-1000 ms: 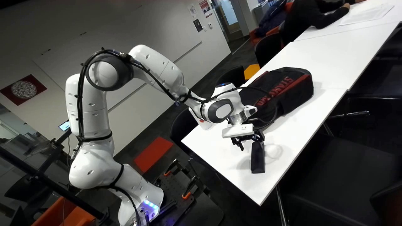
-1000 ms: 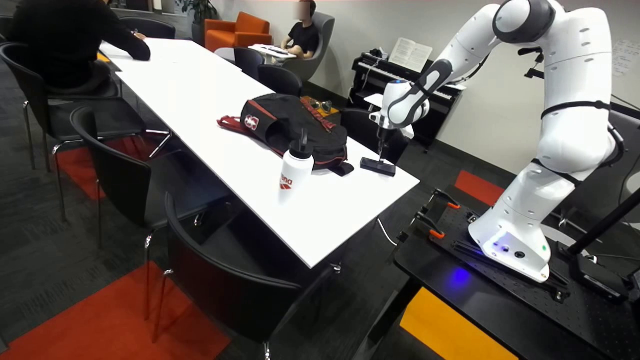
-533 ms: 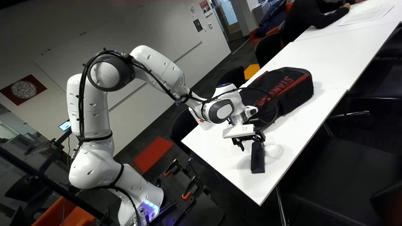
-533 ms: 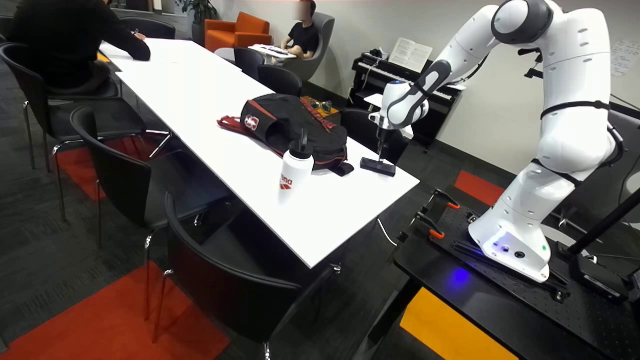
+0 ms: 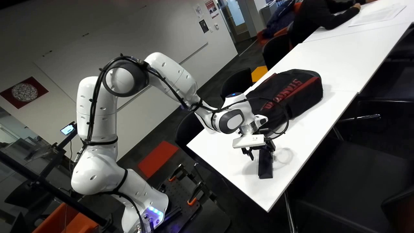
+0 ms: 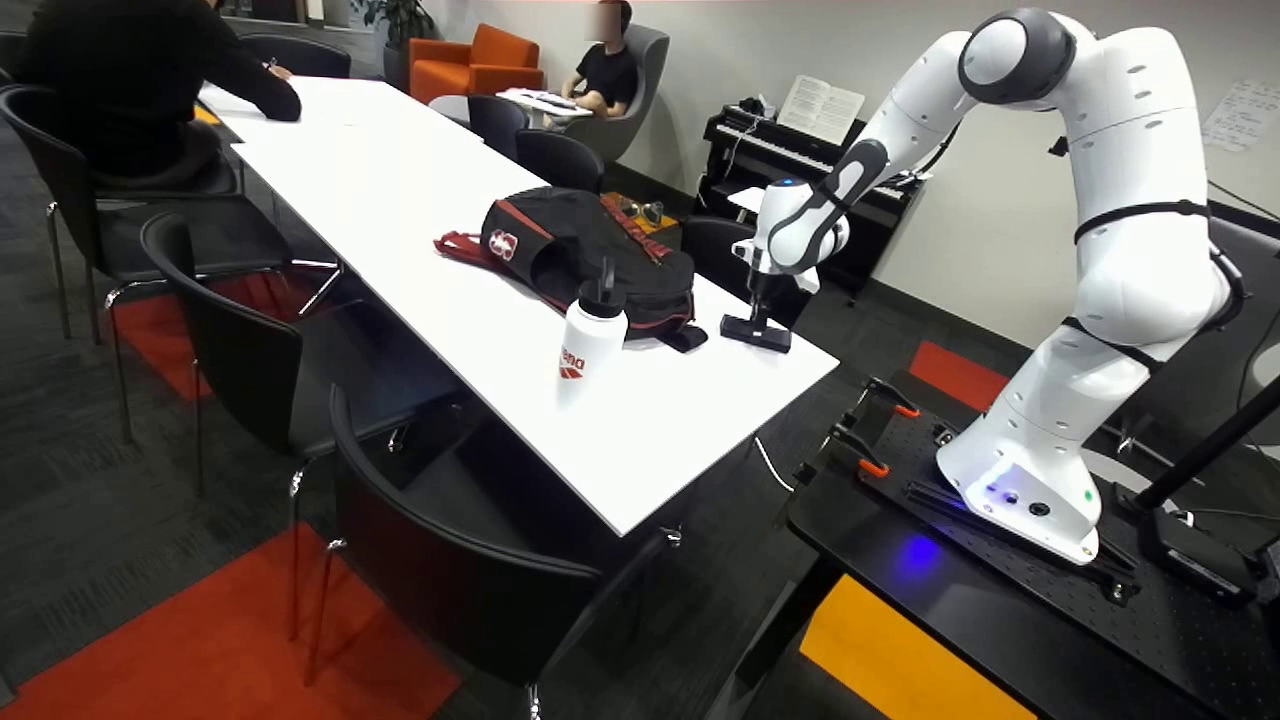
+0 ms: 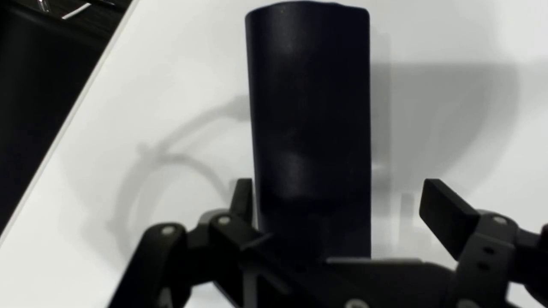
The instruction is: Move the black object to the left slightly
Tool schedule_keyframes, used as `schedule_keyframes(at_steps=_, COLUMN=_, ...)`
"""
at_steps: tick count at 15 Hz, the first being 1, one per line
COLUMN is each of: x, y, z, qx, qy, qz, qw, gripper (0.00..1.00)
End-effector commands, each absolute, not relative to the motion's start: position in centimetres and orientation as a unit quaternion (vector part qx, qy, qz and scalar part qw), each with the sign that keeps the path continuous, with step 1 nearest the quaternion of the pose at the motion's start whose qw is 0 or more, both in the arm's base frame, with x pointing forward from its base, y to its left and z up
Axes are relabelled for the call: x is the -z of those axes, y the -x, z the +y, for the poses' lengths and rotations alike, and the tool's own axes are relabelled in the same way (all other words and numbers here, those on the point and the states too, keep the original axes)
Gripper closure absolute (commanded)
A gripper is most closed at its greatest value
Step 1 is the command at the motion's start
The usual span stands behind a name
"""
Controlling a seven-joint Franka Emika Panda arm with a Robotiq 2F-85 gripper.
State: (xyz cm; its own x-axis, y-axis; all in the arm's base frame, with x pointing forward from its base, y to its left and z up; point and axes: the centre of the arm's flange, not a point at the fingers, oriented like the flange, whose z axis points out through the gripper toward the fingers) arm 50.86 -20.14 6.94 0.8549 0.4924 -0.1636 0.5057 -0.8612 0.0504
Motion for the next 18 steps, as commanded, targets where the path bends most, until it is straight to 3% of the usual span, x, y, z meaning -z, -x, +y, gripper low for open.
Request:
schedule_keyframes(at_steps=1, x=-5.6, y=-51.4, z=-20.1, qx=0.065, qy=-0.963, qz=0.256, qw=0.061, gripper=0.00)
schedule_keyframes(at_steps=2, x=-5.2, y=-51.5, z=-20.1, qx=0.066, qy=-0.962, qz=0.256, qw=0.064, gripper=0.23)
schedule_keyframes(at_steps=4, x=-4.8, y=-51.6, z=-20.1, qx=0.068, qy=-0.961, qz=0.259, qw=0.068, gripper=0.32)
schedule_keyframes(at_steps=7, x=-4.8, y=-51.7, z=-20.0, qx=0.068, qy=-0.960, qz=0.261, qw=0.070, gripper=0.57)
schedule_keyframes(at_steps=18, x=-7.6, y=-46.4, z=-11.2, qx=0.157, qy=-0.884, qz=0.432, qw=0.092, gripper=0.59)
